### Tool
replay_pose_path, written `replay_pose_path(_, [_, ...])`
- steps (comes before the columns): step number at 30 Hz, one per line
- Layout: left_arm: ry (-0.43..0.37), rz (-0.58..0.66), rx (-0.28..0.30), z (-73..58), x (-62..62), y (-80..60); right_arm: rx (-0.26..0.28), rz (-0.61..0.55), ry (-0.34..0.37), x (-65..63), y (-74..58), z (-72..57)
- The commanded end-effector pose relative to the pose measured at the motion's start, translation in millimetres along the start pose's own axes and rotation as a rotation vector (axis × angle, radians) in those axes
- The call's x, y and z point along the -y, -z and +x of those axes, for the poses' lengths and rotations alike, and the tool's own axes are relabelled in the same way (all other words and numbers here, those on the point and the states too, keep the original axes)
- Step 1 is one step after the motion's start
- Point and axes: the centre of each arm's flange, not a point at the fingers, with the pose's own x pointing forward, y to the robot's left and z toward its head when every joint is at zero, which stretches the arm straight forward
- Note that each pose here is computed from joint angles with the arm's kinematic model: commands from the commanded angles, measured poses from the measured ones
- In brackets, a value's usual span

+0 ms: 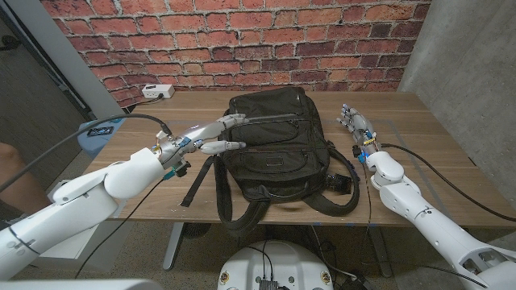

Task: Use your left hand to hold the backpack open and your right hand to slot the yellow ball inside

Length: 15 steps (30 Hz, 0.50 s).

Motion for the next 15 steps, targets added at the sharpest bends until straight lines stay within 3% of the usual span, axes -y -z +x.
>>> replay_pose_path(1, [0.016,0.048,0.014,-5.4,1.9,-12.7,-0.006,-0.014,0.0,4.3,-0.1,0.0])
replay_pose_path(15, [0.03,0.101,0.001,-28.7,4.1,-19.5,-0.021,-0.022,0.015,4.9,0.5,-9.0])
